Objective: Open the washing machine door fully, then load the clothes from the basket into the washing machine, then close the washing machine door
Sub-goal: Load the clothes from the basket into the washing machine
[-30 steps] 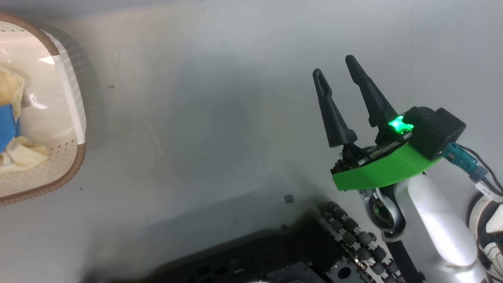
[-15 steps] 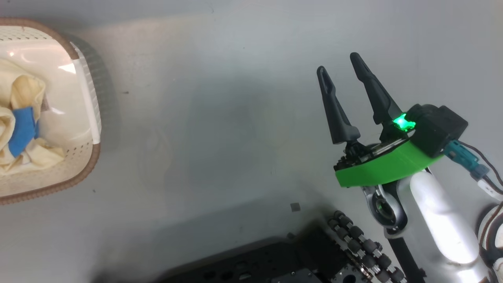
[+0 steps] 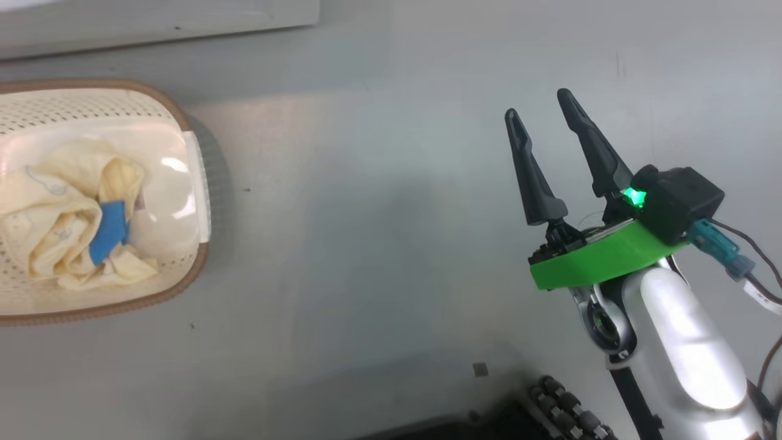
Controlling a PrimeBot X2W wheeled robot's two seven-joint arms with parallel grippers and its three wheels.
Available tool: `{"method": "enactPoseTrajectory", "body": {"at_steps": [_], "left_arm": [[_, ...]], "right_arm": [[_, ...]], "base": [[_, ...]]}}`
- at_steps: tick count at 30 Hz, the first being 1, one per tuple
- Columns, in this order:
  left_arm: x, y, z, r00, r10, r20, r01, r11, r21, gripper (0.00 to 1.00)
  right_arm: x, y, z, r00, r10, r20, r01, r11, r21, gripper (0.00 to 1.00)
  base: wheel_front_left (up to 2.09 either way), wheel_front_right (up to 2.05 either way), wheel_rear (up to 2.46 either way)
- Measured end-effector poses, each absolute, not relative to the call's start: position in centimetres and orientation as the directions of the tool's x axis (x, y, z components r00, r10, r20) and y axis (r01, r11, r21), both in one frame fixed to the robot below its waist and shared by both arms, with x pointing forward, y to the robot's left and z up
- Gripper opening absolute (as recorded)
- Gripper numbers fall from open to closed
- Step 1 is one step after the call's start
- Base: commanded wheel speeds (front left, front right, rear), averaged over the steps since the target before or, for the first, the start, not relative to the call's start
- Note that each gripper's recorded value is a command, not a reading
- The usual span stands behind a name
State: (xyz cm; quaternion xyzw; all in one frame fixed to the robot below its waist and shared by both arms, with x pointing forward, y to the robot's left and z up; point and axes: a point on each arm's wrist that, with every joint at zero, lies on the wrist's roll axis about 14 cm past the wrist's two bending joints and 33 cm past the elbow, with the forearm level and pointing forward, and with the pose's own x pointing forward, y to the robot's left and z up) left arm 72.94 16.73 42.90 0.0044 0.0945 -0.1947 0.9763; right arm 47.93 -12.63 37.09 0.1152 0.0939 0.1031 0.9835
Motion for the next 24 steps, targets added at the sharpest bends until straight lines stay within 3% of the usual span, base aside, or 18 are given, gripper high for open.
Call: {"method": "enactPoseTrajectory", "body": {"at_steps": [10, 17, 24], "left_arm": [[67.0, 15.4, 46.6, 0.885, -0.435, -0.163, 0.437, 0.899, -0.029, 1.0], [61.7, 15.4, 48.6, 0.9, -0.42, -0.117, 0.407, 0.905, -0.123, 1.0], [56.4, 17.5, 50.1, 0.927, -0.364, -0.083, 0.352, 0.926, -0.137, 1.0]], "right_arm": [[46.9, -11.8, 41.1, 0.965, 0.243, -0.093, -0.219, 0.951, 0.218, 1.0], [45.7, -11.3, 44.2, 0.966, 0.254, -0.038, -0.242, 0.95, 0.197, 1.0], [44.1, -10.5, 46.6, 0.962, 0.273, 0.003, -0.269, 0.945, 0.186, 1.0]], "base": [[0.0, 0.0, 0.0], [0.0, 0.0, 0.0], [0.0, 0.0, 0.0]]}}
